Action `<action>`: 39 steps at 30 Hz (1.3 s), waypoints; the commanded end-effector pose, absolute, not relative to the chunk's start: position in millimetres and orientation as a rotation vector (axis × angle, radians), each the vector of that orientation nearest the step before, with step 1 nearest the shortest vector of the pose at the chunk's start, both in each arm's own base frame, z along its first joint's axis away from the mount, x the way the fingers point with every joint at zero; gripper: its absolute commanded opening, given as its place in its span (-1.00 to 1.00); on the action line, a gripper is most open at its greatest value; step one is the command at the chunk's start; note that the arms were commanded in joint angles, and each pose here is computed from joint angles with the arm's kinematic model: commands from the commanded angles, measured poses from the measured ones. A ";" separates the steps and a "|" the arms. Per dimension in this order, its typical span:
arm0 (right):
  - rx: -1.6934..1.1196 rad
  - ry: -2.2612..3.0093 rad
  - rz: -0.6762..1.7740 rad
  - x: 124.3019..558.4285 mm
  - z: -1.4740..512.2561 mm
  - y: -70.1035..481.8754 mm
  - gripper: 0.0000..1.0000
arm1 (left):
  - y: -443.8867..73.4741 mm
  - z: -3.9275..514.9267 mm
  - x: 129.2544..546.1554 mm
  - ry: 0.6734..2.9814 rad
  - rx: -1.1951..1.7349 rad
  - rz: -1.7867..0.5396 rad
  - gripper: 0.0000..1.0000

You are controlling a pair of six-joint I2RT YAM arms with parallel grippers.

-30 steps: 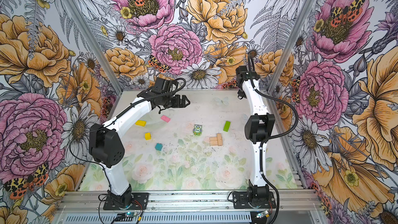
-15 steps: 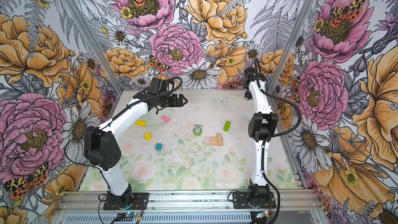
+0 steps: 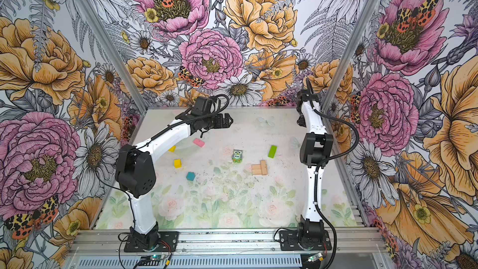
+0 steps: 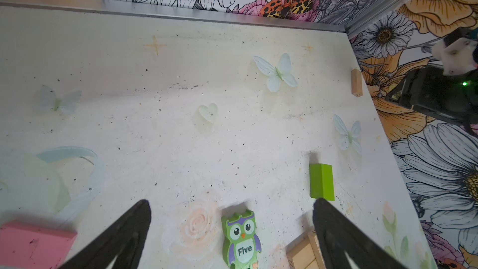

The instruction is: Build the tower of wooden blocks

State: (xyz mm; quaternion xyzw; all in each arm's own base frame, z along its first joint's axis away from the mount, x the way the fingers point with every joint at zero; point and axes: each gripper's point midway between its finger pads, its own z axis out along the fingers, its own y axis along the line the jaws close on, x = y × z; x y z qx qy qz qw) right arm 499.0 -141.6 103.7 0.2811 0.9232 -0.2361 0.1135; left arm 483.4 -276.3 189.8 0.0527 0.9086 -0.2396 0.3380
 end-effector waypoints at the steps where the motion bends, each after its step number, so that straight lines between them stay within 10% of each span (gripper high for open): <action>1: 0.821 2.734 -0.653 499.3 90.8 -151.3 0.20 | -285.9 207.1 494.7 2.317 0.140 -0.628 0.98; 22: 0.734 2.692 -0.139 550.6 70.1 -166.8 0.39 | -314.6 206.2 495.5 2.308 0.205 -0.619 0.98; 39: 0.802 2.670 -0.058 562.6 45.9 -181.9 0.03 | -326.9 206.6 502.0 2.317 0.219 -0.603 0.98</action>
